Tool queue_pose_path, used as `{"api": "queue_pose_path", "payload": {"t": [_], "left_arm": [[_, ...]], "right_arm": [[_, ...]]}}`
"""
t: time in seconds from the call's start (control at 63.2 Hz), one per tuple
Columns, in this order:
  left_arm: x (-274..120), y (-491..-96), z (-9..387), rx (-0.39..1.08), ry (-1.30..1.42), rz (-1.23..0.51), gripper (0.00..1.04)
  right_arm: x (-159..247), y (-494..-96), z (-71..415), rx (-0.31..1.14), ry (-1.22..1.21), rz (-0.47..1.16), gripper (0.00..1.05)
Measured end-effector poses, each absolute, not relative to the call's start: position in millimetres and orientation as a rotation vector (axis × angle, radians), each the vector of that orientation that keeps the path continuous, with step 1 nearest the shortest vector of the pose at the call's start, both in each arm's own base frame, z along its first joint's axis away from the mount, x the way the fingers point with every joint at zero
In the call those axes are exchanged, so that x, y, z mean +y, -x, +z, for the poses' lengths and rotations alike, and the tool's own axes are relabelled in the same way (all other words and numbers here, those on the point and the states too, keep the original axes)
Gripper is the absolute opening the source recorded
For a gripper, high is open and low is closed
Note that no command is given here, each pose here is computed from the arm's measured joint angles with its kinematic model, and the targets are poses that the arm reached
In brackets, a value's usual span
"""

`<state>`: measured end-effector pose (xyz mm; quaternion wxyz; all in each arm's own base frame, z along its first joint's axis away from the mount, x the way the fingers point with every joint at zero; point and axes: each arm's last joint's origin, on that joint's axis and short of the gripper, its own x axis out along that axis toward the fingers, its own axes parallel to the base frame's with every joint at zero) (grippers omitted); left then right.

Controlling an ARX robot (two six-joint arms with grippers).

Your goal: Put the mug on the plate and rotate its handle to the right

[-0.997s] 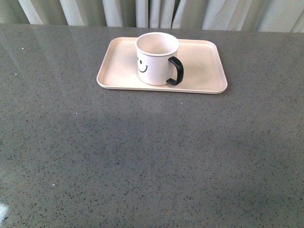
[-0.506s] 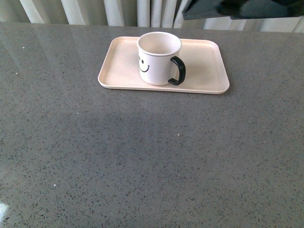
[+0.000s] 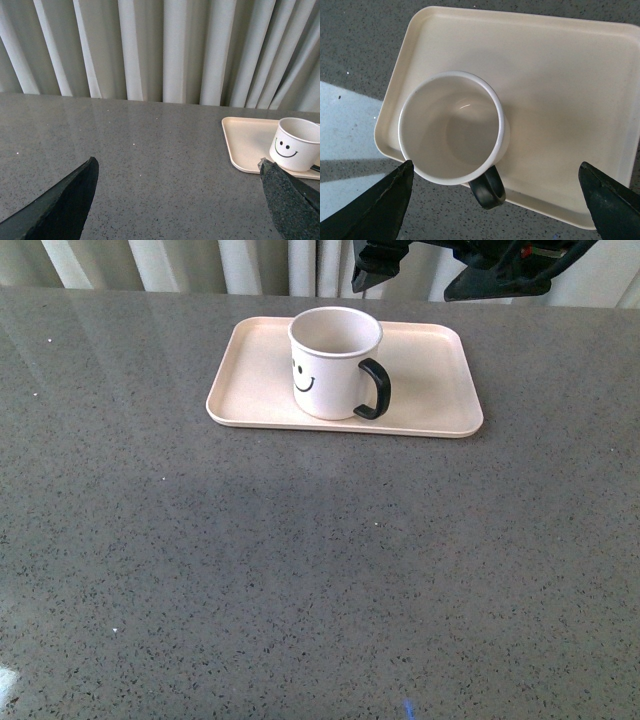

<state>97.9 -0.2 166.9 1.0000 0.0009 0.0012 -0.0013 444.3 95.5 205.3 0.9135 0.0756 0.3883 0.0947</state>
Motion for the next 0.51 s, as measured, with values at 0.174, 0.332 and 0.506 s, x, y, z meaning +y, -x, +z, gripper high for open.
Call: {"api": "queue_pose_path", "payload": {"t": [0.174, 0.332, 0.506], "left_arm": [[0, -98, 167, 0.002, -0.002, -0.003, 0.96], [0, -98, 167, 0.002, -0.002, -0.003, 0.96], [0, -98, 167, 0.002, -0.002, -0.003, 0.96]], "right_arm": [[102, -457, 198, 0.846, -0.184, 0.169, 0.96], [107, -467, 188, 0.878, -0.205, 0.133, 0.96], [108, -473, 179, 0.907, -0.222, 0.11, 0.96]]}}
